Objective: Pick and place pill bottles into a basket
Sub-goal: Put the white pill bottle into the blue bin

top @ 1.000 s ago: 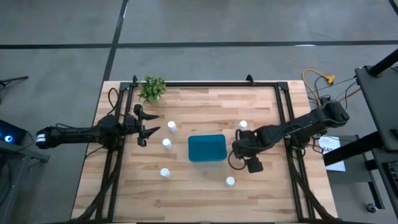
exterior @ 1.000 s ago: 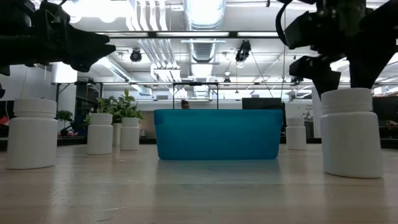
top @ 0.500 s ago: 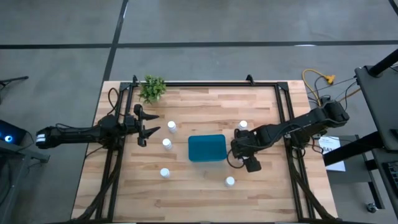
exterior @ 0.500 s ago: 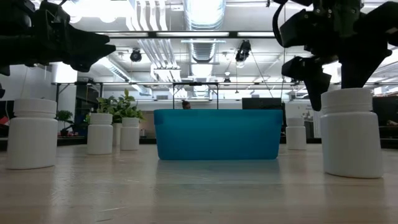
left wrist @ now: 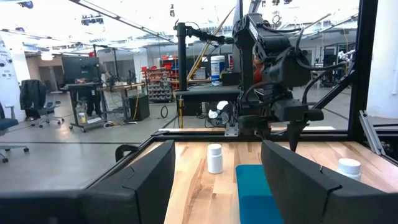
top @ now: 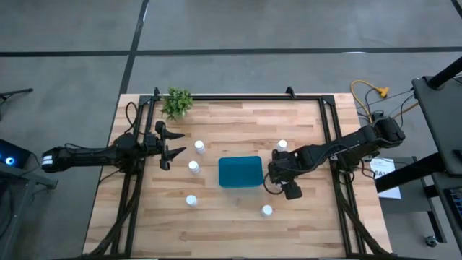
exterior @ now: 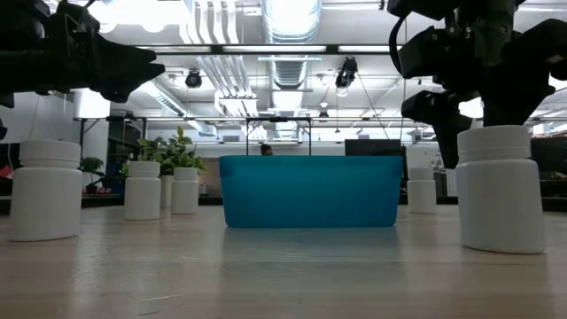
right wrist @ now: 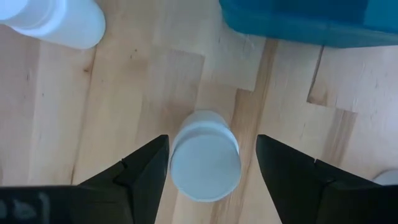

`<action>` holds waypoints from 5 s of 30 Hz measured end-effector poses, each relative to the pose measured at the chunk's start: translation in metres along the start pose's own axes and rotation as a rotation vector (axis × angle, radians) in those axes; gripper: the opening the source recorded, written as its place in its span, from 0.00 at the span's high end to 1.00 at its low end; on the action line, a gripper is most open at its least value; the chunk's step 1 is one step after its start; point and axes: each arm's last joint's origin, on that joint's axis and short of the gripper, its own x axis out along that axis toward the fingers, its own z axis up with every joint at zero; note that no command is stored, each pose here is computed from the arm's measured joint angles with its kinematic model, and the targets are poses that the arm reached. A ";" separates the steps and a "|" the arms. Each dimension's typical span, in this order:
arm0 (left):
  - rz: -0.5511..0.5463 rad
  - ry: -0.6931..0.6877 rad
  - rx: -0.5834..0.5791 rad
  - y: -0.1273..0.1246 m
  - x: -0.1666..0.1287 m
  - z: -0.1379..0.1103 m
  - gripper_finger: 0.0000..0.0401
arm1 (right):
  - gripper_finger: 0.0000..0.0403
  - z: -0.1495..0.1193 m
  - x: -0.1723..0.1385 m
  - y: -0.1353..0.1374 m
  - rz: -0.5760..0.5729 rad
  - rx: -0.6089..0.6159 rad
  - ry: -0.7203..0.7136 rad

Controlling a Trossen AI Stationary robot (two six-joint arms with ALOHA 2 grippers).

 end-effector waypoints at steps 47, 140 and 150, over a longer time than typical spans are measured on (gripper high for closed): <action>0.000 0.000 0.000 0.000 0.000 0.000 0.45 | 0.62 0.011 -0.012 0.002 0.056 0.058 -0.032; 0.000 0.006 0.001 0.000 0.000 -0.001 0.45 | 0.59 0.083 0.018 -0.071 -0.125 0.000 0.032; 0.000 0.006 0.001 0.000 0.000 -0.001 0.45 | 0.54 0.083 0.018 -0.072 -0.127 -0.021 0.029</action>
